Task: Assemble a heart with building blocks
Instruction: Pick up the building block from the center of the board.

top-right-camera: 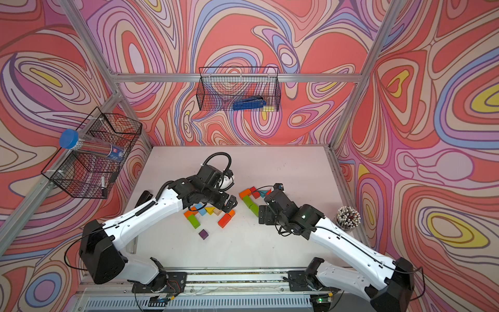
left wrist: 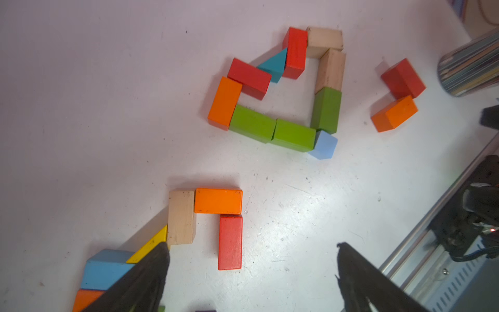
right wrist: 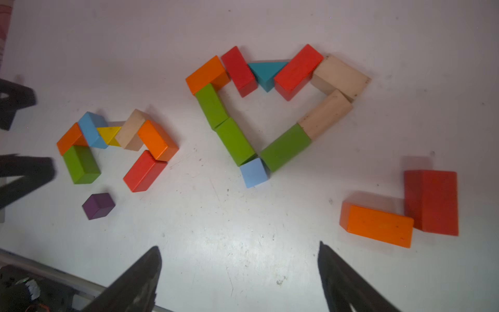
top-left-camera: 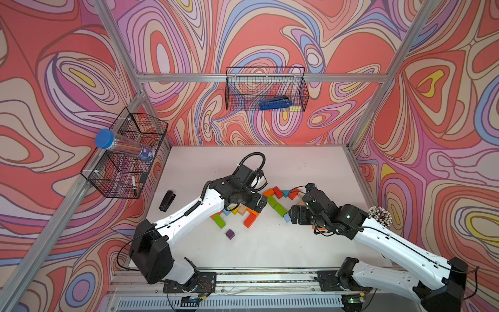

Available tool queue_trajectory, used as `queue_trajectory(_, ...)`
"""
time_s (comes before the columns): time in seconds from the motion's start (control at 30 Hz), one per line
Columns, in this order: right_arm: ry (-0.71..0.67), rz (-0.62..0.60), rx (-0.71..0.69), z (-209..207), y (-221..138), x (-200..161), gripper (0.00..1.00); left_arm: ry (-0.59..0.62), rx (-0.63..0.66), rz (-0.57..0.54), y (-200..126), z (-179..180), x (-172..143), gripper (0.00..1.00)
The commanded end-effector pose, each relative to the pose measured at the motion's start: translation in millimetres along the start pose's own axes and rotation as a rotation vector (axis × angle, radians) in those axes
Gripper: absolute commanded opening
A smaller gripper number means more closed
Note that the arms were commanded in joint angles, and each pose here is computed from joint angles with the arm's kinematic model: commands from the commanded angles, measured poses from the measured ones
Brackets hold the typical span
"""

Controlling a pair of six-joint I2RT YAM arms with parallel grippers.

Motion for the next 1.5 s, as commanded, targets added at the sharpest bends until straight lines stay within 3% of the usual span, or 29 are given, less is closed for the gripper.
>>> queue_trajectory(0.0,0.147,-0.067,-0.177,-36,5,7,0.91,0.030,-0.100,-0.067,-26,-7,19,1.00)
queue_trajectory(0.17,0.294,-0.067,-0.284,-64,11,8,0.91,0.094,-0.100,-0.157,-45,-3,47,1.00)
queue_trajectory(0.33,0.427,-0.029,-0.341,-92,28,2,0.94,0.119,-0.140,-0.174,-42,-6,60,1.00)
queue_trajectory(0.73,0.599,0.036,-0.402,-126,49,-28,0.98,0.119,-0.134,-0.171,-41,-7,49,1.00)
queue_trajectory(0.97,0.633,0.064,-0.344,-128,67,-33,0.98,0.125,-0.126,-0.159,-41,-5,47,0.99)
queue_trajectory(1.3,0.641,0.052,-0.288,-128,86,-11,0.98,0.120,-0.119,-0.139,-37,-4,44,0.99)
queue_trajectory(1.47,0.601,0.057,-0.283,-123,93,-1,0.89,0.124,-0.105,-0.132,-36,-2,42,0.99)
Point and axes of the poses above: each gripper's point midway between its finger pads, its own y axis out along the fingers, its own z axis along the line the jaws close on, x = y × z, the point moved 1 cm from there along -y, back along the fingers, and after that the axes turned 15 degrees about y, right-handed, at the moved point
